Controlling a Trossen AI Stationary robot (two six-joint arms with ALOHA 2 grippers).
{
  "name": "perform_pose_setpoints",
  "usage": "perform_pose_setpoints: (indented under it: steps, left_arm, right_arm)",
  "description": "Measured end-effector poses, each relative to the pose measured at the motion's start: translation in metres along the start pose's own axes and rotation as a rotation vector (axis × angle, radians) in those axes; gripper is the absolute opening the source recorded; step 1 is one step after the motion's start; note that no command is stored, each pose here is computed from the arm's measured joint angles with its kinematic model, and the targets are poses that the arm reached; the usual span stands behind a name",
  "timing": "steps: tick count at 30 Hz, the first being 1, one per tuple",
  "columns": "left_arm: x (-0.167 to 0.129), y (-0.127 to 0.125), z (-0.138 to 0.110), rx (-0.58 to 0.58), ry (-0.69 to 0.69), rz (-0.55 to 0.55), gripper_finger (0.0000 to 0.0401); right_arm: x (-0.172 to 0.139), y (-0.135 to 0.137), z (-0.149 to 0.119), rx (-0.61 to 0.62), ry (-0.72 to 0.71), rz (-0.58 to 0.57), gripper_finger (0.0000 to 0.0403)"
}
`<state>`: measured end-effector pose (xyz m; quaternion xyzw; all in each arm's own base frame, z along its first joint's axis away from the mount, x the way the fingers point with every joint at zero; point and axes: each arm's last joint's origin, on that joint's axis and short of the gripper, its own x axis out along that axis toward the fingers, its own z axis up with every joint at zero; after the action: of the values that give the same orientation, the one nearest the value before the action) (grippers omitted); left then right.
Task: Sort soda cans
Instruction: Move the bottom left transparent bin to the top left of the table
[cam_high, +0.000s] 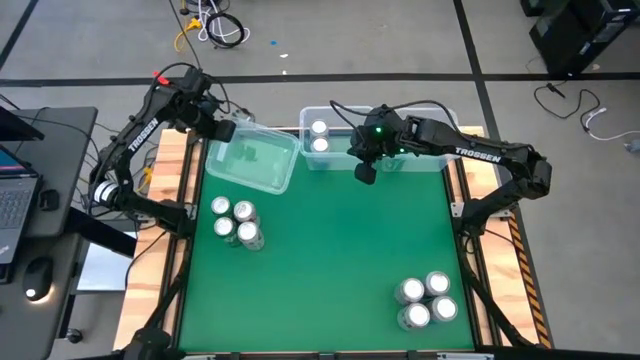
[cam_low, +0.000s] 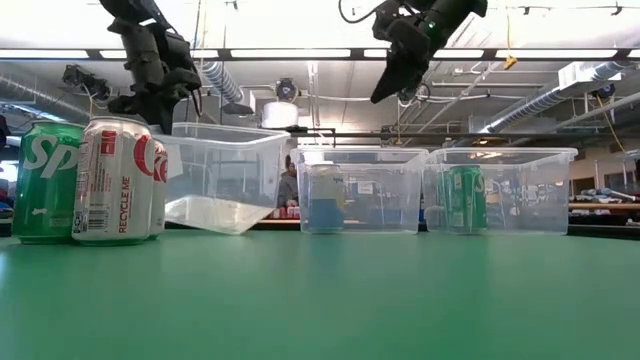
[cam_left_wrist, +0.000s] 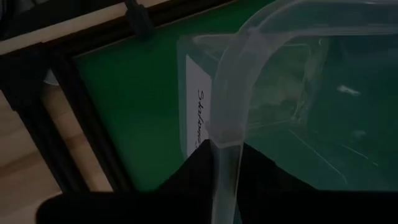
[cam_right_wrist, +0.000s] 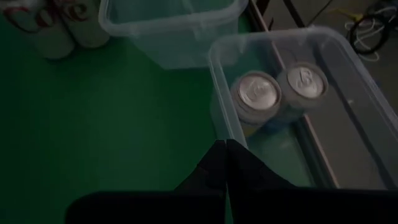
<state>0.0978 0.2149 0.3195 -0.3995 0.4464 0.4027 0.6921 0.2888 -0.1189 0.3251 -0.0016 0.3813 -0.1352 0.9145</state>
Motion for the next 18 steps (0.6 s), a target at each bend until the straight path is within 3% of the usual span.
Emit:
perform_pose_setpoints:
  steps: [6,15,18]
  left_arm:
    - [-0.001,0.000,-0.001,0.024,0.016,-0.003,0.0077]
    - [-0.013,-0.003,0.000,0.064,0.007,-0.015,0.0175]
    - [-0.023,-0.006,0.004,0.127,-0.035,-0.002,0.0196]
  right_arm:
    - [0.000,0.001,0.004,-0.006,-0.037,-0.002,0.0000]
    - [0.001,0.001,0.009,-0.007,-0.093,-0.009,0.0000]
    - [0.007,0.002,0.014,-0.014,-0.143,0.039,0.0000]
